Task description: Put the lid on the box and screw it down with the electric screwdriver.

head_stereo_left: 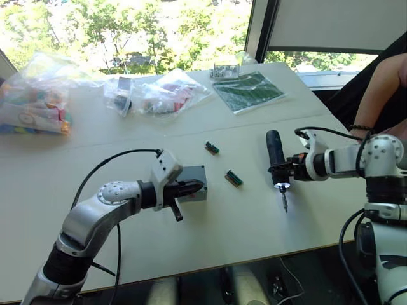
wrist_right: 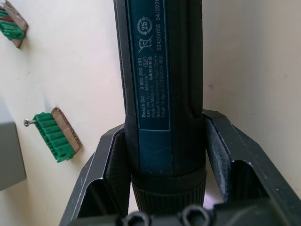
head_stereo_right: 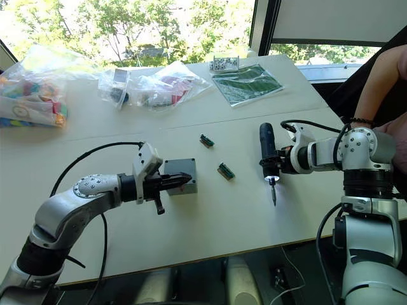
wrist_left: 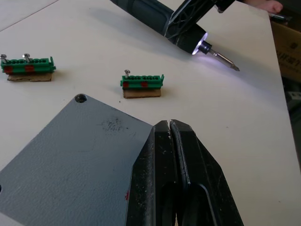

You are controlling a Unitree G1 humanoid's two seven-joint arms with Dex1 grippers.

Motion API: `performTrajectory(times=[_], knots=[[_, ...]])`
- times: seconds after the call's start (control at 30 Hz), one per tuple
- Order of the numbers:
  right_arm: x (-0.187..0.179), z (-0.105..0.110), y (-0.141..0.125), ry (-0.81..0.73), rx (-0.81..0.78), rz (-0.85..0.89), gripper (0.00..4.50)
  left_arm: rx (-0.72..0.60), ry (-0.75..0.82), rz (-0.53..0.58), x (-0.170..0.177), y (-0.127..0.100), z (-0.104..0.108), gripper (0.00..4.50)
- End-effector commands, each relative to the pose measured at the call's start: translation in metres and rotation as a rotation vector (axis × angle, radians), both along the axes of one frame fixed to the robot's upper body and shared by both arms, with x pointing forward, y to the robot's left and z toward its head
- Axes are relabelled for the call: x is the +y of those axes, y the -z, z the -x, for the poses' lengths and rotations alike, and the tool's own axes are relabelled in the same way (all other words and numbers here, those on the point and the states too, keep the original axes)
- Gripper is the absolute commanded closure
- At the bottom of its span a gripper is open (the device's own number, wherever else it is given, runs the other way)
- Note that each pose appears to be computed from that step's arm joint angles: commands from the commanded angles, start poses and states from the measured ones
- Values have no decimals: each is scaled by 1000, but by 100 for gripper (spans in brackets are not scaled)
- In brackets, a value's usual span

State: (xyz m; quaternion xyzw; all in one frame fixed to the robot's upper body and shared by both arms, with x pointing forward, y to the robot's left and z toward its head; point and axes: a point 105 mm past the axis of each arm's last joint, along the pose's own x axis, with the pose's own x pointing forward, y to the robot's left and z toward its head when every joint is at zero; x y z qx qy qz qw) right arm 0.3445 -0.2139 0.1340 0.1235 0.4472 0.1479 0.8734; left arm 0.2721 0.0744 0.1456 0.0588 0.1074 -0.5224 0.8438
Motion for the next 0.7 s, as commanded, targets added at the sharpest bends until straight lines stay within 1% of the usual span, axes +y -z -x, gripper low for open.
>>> performTrajectory(times=[0.03, 0.07, 0.13, 0.2, 0.23, 0.27, 0.3, 0.33, 0.37, 0.4, 0.43, 0.47, 0.5, 0.57, 0.63, 0.67, 0.7], knots=[[3, -1, -5, -8, -21, 15, 165, -46, -6, -5, 5, -11, 0, 450], [3, -1, -6, -10, -23, 20, 145, -48, -10, -10, 7, -11, -1, 450], [3, -1, -9, -17, -40, 37, 78, -52, -31, -12, 15, -15, -3, 450], [3, -2, -20, -39, -94, 102, 18, -51, -63, 2, 27, -21, -7, 450], [2, -4, -26, -48, -132, 142, 3, -51, -80, 7, 33, -24, -9, 450], [3, -6, -34, -58, -180, 166, 3, -52, -98, 12, 38, -27, -11, 450], [13, -14, -63, -132, -354, 174, 3, -51, -148, 32, 54, -33, -16, 450], [23, -17, -83, -203, -476, 181, 3, -51, -183, 47, 66, -38, -19, 450], [38, -13, -100, -303, -592, 158, 3, -46, -224, 55, 78, -40, -22, 450], [48, -9, -109, -374, -658, 144, 3, -43, -248, 59, 85, -40, -23, 450], [64, 0, -116, -469, -739, 107, 3, -32, -277, 44, 94, -36, -24, 450], [76, 8, -118, -551, -795, 75, 3, -23, -295, 31, 101, -32, -25, 450], [83, 14, -119, -602, -829, 57, 3, -17, -304, 22, 104, -30, -25, 450], [105, 34, -104, -724, -822, -25, 3, 13, -321, 1, 109, -19, -26, 450], [113, 44, -95, -775, -805, -61, 3, 27, -326, -17, 111, -12, -26, 450], [121, 50, -76, -841, -771, -21, 3, 41, -318, -40, 109, -3, -24, 450], [127, 56, -62, -893, -748, 6, 3, 51, -311, -55, 108, 2, -23, 450]])
